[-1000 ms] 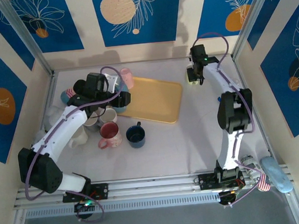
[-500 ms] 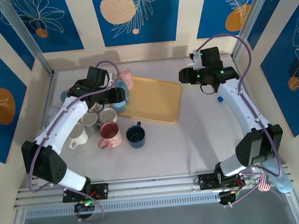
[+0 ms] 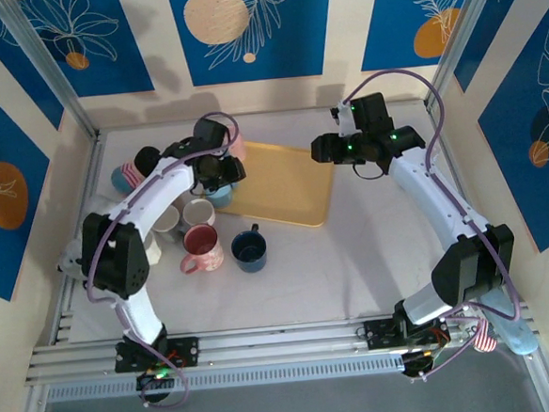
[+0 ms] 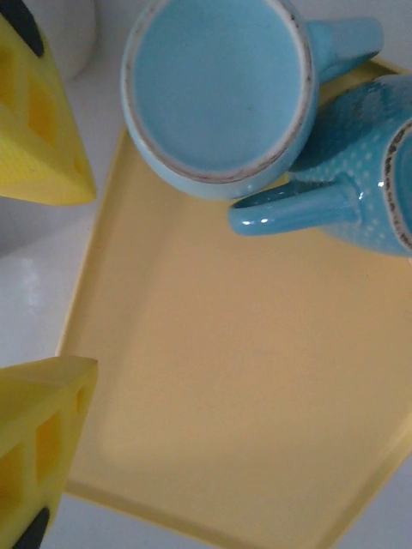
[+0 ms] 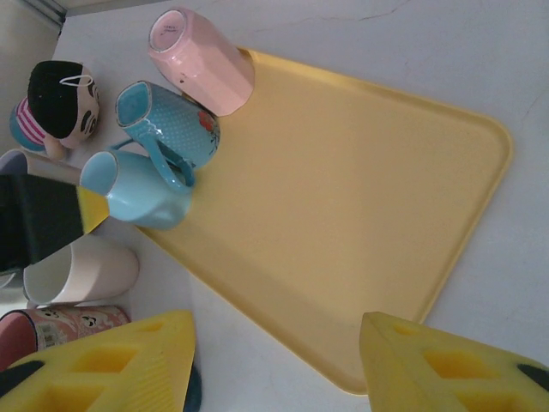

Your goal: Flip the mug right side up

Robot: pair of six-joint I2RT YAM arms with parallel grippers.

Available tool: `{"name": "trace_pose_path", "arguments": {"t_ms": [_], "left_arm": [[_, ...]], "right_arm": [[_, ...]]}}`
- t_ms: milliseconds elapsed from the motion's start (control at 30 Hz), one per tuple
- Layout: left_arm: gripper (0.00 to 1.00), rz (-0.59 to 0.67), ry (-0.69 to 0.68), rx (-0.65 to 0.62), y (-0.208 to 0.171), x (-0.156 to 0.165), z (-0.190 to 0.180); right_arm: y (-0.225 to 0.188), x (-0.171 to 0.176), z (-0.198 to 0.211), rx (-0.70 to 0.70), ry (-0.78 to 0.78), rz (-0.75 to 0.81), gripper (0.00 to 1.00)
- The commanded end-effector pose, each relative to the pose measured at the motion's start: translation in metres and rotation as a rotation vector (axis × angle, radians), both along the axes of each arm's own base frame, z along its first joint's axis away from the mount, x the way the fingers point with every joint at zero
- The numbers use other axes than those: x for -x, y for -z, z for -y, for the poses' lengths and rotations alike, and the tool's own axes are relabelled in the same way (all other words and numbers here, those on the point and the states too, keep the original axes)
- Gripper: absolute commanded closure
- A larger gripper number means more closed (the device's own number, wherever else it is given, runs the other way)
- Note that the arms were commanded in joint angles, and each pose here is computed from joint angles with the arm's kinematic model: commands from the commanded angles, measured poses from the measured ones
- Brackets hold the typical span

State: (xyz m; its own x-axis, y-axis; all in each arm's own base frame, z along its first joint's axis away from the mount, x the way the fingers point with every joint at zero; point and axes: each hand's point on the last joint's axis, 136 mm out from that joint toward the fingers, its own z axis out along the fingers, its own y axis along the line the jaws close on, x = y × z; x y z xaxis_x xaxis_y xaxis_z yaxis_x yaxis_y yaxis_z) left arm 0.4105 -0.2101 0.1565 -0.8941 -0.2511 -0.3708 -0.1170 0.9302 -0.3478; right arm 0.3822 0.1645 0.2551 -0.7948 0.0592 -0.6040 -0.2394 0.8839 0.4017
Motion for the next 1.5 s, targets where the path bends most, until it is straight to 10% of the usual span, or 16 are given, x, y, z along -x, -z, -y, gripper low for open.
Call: {"name": "trace_pose_path", "arguments": {"t_ms": [0,533,1467], "left_arm": [[0.52,0.08,-0.069,-0.036,-0.016,-0.025,-0.004],[0.29,0.099,-0.036,-0.28,0.002,-0.084,-0.049],[0.34,0.14,0.248,-0.033,0.044,-0.096,0.018]], "right_arm": [[0.006,0.003,-0.003,-0.03,-0.005,-0.022,0.46],[-0.001,0.006,0.009,-0.057,0.029,-0.006,0.45],[0.001,0.012,0.012,-0.057,0.049,-0.029,0.46]]}}
